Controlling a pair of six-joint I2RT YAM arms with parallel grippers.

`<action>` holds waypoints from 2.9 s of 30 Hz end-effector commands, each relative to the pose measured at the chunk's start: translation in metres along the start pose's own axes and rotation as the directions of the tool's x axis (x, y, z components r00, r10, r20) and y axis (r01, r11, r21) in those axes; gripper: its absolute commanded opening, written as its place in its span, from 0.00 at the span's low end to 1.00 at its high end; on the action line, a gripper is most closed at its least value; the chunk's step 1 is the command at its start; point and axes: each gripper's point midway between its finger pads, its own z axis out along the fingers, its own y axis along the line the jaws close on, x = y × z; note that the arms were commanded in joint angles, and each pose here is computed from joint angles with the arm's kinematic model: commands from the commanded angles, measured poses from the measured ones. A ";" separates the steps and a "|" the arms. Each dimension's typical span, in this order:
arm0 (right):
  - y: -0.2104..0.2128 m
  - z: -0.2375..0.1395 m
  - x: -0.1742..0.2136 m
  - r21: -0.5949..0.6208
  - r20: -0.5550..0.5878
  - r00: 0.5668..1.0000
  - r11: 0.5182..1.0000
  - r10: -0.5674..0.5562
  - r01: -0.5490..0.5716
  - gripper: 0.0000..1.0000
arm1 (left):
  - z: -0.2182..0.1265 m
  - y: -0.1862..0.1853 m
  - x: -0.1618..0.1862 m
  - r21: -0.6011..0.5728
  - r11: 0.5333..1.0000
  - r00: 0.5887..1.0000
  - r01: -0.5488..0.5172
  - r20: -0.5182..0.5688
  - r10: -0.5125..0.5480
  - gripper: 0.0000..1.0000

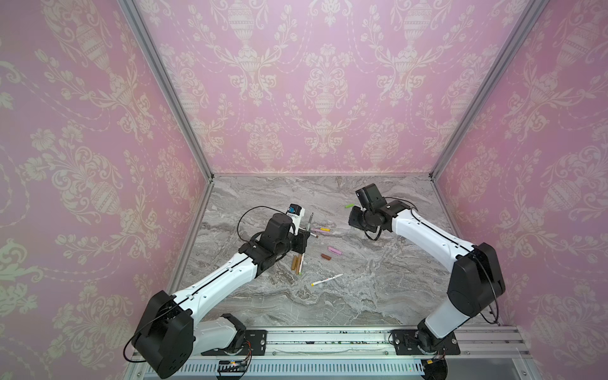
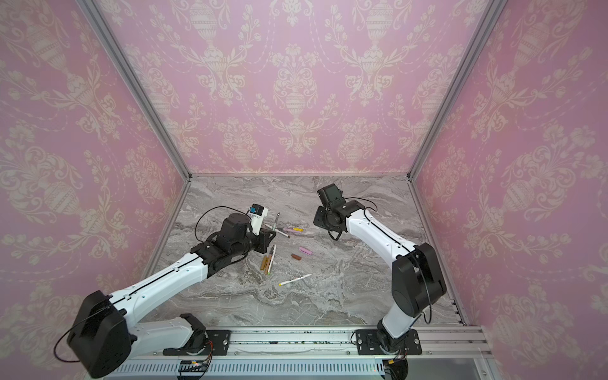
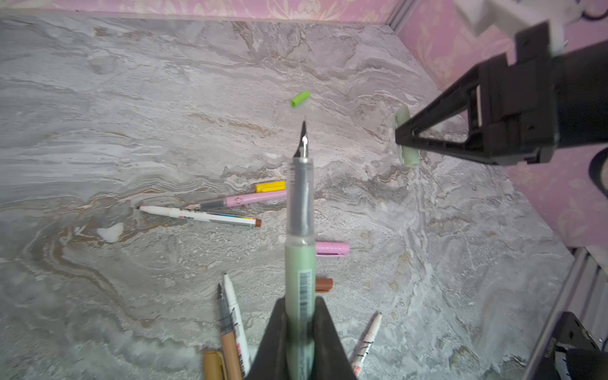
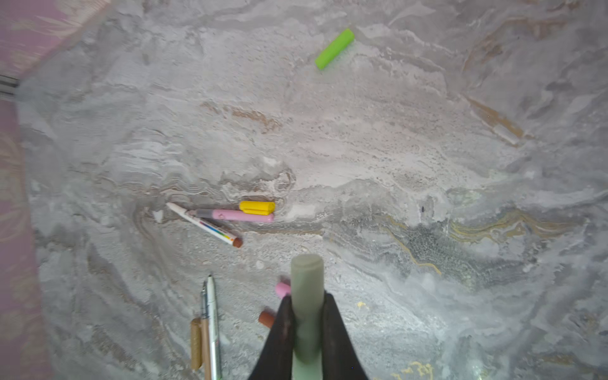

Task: Insert the pens into the pen caps

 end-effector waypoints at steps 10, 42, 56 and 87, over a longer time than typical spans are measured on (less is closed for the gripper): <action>0.058 -0.035 -0.015 -0.310 -0.008 0.998 0.949 0.066 -0.065 0.05 | 0.018 -0.060 -0.002 0.262 0.965 0.998 -0.012 -0.052 0.027 0.00; 0.089 -0.021 0.008 -0.402 -0.102 0.993 0.910 0.066 -0.102 0.03 | 0.028 -0.053 -0.006 0.213 0.977 1.000 0.014 -0.026 -0.009 0.00; 0.088 -0.035 -0.007 -0.400 -0.048 0.996 0.913 0.070 -0.083 0.02 | 0.028 -0.052 -0.001 0.212 0.977 0.999 0.014 -0.036 -0.006 0.00; 0.083 -0.032 0.003 -0.393 -0.053 0.997 0.916 0.064 -0.080 0.02 | 0.025 -0.051 -0.004 0.204 0.979 1.000 0.013 -0.016 -0.010 0.00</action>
